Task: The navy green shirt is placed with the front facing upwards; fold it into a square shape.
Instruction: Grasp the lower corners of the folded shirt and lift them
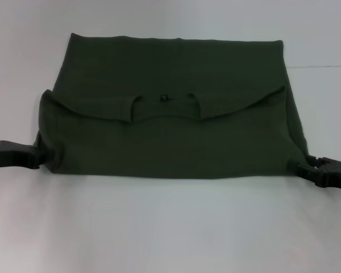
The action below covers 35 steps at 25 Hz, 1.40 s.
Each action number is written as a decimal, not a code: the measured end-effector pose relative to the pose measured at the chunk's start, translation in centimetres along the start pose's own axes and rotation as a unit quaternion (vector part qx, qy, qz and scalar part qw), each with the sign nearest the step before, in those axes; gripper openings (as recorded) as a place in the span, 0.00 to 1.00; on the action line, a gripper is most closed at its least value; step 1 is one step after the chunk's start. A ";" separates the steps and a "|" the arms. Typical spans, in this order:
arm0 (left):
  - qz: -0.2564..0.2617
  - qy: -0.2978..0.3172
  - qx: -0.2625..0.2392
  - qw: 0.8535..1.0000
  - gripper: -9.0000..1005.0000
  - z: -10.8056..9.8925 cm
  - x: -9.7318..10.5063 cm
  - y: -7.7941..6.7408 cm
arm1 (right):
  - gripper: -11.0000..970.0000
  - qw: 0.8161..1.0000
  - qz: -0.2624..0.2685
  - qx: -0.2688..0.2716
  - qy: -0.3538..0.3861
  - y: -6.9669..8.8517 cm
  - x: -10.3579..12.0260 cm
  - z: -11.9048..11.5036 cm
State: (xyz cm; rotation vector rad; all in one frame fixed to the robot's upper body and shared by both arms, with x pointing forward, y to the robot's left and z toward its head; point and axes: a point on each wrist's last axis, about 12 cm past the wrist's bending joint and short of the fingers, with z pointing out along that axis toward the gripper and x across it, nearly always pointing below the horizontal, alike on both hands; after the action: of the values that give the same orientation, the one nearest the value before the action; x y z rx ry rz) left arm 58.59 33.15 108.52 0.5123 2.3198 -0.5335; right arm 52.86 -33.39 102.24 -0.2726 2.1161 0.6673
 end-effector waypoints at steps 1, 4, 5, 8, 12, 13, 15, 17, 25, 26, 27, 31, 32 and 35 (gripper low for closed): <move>0.000 0.000 0.000 1.000 0.05 0.0 0.0 0.0 | 0.75 1.000 -0.001 0.000 0.000 0.0 0.0 0.0; 0.000 -0.001 0.000 1.000 0.05 0.0 0.0 0.0 | 0.66 1.000 -0.004 0.002 -0.001 -0.1 -0.1 -0.1; 0.000 -0.001 0.000 1.000 0.05 0.0 -0.1 0.0 | 0.63 1.000 -0.006 0.002 -0.002 -0.1 -0.1 -0.1; 0.001 -0.002 0.001 1.000 0.05 0.0 -0.2 0.0 | 0.53 1.000 -0.008 0.002 -0.002 -0.1 -0.1 -0.1; 0.001 -0.003 0.001 1.000 0.05 0.1 -0.2 -0.1 | 0.24 1.000 -0.008 0.004 -0.005 -0.2 -0.2 -0.3; 0.000 -0.003 0.001 1.000 0.05 0.1 -0.2 -0.1 | 0.22 1.000 -0.009 0.004 -0.006 -0.3 -0.2 -0.4; 0.000 -0.003 0.002 1.000 0.06 0.0 -0.2 -0.1 | 0.18 1.000 -0.010 0.005 -0.009 -0.3 -0.2 -0.7; 0.000 -0.004 0.003 1.000 0.06 0.0 -0.2 -0.1 | 0.14 1.000 -0.013 0.002 -0.014 -0.4 -0.2 -1.0; 0.030 -0.011 0.022 0.999 0.06 -0.8 1.0 -0.1 | 0.05 0.999 -0.028 -0.016 -0.040 -0.2 1.4 -3.4; 0.036 -0.014 0.026 0.999 0.06 -1.0 1.2 -0.2 | 0.05 0.999 -0.029 -0.016 -0.042 -0.2 1.7 -3.7; 0.041 -0.017 0.029 0.999 0.06 -1.1 1.4 -0.2 | 0.04 0.998 -0.030 -0.015 -0.044 -0.1 1.9 -3.9; 0.040 -0.019 0.037 0.998 0.06 -1.4 2.0 -0.3 | 0.04 0.998 -0.031 -0.024 -0.049 0.1 2.3 -4.2; 0.041 -0.018 0.043 0.998 0.06 -1.5 2.2 -0.4 | 0.04 0.998 -0.031 -0.027 -0.050 0.2 2.3 -4.2; 0.045 -0.012 0.060 0.997 0.06 -2.2 2.9 -0.6 | 0.04 0.997 -0.038 -0.039 -0.050 0.5 2.8 -4.7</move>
State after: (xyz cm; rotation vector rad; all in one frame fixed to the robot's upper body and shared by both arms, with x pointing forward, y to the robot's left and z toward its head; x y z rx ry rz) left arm 55.12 34.34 108.18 0.6601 2.2387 -0.6356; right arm 47.79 -35.40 102.43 -0.3544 1.9761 0.7060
